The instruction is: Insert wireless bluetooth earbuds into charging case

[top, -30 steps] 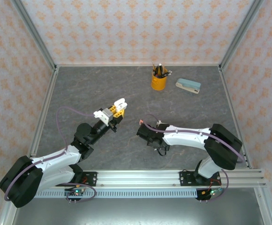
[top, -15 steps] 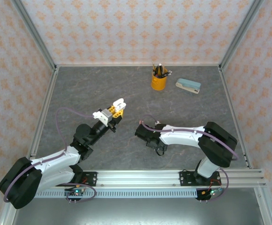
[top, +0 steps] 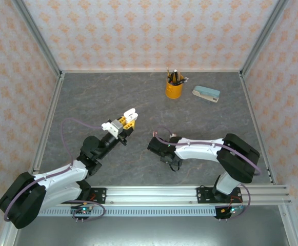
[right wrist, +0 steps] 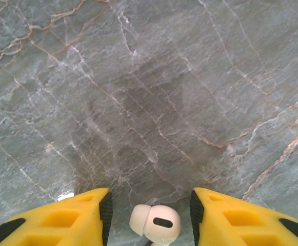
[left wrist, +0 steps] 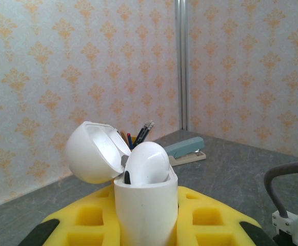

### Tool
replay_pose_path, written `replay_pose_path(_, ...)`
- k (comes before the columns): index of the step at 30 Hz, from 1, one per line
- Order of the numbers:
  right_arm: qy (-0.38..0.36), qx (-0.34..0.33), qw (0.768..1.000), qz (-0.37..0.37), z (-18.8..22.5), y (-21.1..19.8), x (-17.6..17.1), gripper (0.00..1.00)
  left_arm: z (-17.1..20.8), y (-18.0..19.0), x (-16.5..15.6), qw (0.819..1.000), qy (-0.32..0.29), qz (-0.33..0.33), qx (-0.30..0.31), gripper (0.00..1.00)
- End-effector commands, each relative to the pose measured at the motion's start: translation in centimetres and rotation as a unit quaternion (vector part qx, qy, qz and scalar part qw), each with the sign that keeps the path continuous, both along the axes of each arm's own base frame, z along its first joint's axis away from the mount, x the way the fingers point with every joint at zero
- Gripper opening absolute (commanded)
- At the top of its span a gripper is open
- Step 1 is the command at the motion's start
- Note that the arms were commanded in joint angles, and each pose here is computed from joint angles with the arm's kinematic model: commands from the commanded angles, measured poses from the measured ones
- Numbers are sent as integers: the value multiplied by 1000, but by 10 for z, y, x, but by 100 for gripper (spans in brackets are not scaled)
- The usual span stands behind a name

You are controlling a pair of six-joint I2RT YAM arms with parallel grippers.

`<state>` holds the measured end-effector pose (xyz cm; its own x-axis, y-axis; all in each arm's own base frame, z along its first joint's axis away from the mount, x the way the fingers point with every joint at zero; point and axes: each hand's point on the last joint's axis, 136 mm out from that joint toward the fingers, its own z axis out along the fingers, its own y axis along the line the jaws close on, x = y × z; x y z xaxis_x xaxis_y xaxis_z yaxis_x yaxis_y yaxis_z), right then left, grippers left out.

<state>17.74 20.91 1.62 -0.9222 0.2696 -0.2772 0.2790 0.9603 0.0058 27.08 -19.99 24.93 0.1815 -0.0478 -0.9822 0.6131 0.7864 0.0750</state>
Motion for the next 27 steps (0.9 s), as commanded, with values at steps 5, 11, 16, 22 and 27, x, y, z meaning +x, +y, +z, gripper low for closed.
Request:
replay_pose_path(5, 5, -14, 1000, 8, -6, -7, -5, 32, 13, 3, -6, 1000, -27, 4, -10, 0)
replay_pose_path(11, -1, -14, 997, 73, 2, 0, -2, 29, 13, 5, -7, 1000, -28, 6, -9, 0)
replay_pose_path(16, -1, -24, 987, 159, 9, 9, 2, 29, 14, 6, -9, 1000, -29, 6, -10, 0)
replay_pose_path(22, 20, -50, 972, 230, 4, 15, 3, 29, 14, 6, -9, 1000, -28, 5, -11, 0)
replay_pose_path(27, 39, -50, 972, 228, -6, 14, -1, 37, 16, 7, -10, 1000, -28, 4, -12, 0)
